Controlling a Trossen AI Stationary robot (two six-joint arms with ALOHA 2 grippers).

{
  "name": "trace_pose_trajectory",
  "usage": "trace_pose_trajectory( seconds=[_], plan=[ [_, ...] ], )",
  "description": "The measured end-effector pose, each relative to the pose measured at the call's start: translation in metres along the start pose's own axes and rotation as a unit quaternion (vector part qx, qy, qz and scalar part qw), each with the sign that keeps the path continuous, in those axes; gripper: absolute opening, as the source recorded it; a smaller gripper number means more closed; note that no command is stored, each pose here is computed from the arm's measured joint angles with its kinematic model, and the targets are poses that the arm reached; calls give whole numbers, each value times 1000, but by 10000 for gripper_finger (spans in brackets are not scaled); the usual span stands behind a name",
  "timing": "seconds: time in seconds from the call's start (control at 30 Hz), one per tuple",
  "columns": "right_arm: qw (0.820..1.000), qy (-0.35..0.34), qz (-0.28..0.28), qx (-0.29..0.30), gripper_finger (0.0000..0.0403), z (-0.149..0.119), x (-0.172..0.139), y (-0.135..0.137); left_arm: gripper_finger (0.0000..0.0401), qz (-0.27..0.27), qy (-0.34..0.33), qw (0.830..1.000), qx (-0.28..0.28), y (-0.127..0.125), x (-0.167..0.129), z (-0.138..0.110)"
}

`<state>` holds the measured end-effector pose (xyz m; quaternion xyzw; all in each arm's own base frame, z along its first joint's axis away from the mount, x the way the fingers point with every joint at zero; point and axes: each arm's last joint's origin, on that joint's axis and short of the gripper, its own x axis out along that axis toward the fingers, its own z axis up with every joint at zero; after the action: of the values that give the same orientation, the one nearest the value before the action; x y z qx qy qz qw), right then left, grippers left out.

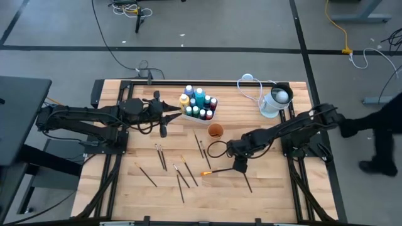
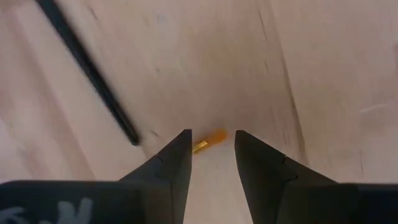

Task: Pick & Place Paint Supplies
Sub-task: Put the black paint brush into the orange cup

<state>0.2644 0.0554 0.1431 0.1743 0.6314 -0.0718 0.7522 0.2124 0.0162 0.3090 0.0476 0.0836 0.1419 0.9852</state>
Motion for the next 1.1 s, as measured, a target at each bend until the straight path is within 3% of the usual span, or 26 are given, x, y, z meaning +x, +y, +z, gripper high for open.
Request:
trace_pose_trajectory(
  seconds=[0.4, 0.67, 0.9, 1.0, 1.1],
  plan=[
    [1000, 19, -9, -8, 115, -1, 8, -1, 103, -2, 1, 1000, 6, 0, 0, 0],
    [999, 23, -13, -23, 9, -1, 9, -2, 103, -2, 0, 1000, 6, 0, 0, 0],
    [999, 50, 19, -11, 8, -2, 4, 0, 103, -2, 0, 1000, 5, 0, 0, 0],
    [998, 46, 38, -7, 3, 4, -13, 6, 103, -2, 0, 1000, 6, 0, 0, 0],
    [998, 26, 20, -44, 15, 8, -27, 8, 103, -2, 0, 1000, 6, 0, 0, 0]
  ],
)
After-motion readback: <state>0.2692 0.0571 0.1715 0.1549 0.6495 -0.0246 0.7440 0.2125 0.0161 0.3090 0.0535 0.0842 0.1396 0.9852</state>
